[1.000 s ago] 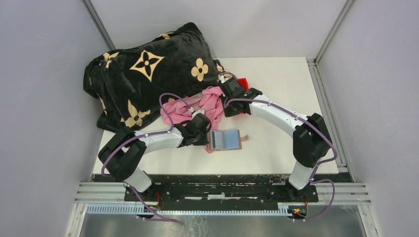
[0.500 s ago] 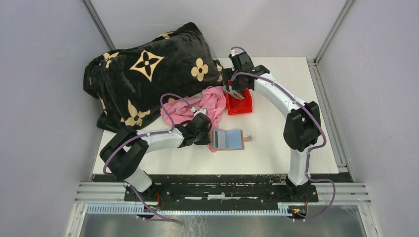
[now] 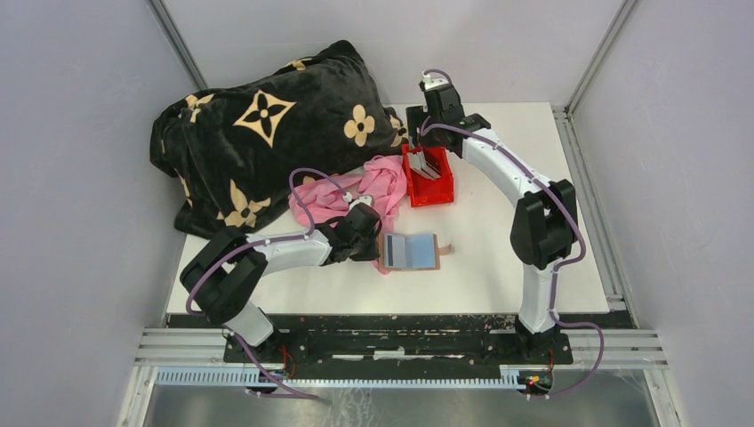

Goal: Put the credit cards into the card holder
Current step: Pick up the credit card from the storage box.

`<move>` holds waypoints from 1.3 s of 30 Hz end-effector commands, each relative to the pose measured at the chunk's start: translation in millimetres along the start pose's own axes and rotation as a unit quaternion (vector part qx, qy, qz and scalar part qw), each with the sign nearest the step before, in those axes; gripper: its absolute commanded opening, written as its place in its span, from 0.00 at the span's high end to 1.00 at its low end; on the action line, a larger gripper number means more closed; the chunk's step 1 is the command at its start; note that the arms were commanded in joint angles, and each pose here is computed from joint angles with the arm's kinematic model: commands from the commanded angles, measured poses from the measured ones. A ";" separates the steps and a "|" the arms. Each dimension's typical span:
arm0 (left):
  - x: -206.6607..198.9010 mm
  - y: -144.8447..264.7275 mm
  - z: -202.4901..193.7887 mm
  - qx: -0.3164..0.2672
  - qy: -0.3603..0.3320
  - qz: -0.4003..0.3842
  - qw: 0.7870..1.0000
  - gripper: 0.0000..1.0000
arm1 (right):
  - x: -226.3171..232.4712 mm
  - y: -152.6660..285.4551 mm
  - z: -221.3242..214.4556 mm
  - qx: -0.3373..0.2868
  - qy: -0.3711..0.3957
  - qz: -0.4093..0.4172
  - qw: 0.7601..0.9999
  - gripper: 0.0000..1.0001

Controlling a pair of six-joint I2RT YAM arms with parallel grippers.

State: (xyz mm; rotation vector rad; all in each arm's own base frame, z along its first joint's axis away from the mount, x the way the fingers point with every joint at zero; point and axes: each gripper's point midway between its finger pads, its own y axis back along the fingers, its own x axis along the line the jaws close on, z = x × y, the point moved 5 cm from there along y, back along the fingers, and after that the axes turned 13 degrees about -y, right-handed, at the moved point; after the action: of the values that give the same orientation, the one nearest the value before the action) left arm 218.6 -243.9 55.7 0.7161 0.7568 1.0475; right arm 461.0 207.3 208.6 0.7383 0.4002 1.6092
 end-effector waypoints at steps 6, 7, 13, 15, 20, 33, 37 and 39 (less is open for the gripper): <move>20.3 -6.3 -35.7 0.078 -0.011 0.059 0.995 0.80 | -2.0 -22.4 0.1 0.018 0.001 0.029 0.999 0.00; 20.7 -6.7 -35.3 0.077 -0.009 0.061 0.995 0.78 | -5.0 -24.5 -1.7 0.023 -0.002 0.031 0.999 0.01; 22.6 -6.4 -32.7 0.071 0.000 0.075 0.995 0.45 | -11.0 -37.5 -10.6 0.062 -0.015 0.041 0.997 0.10; 24.2 -5.5 -30.3 0.067 0.000 0.084 0.994 0.45 | -9.4 -41.0 -12.4 0.071 -0.019 0.048 0.996 0.13; 29.6 0.6 -23.2 0.053 0.000 0.108 0.993 0.47 | -9.8 -47.9 -15.0 0.085 -0.022 0.051 0.995 0.16; 27.3 10.6 -9.8 0.021 0.012 0.102 0.994 0.49 | -21.5 -68.0 -29.8 0.128 -0.057 0.055 0.989 0.19; 21.2 20.1 5.2 -0.016 0.013 0.083 0.996 0.58 | -23.1 -72.1 -34.6 0.143 -0.078 0.068 0.984 0.21; 17.4 25.3 14.1 -0.036 0.012 0.072 0.997 0.61 | -22.8 -74.1 -37.2 0.153 -0.091 0.080 0.981 0.23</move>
State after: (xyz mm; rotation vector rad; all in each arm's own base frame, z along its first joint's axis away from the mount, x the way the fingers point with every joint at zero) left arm 218.9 -227.2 62.5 0.7615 0.7330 1.1783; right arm 485.5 199.5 121.0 1.1033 0.5316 1.6018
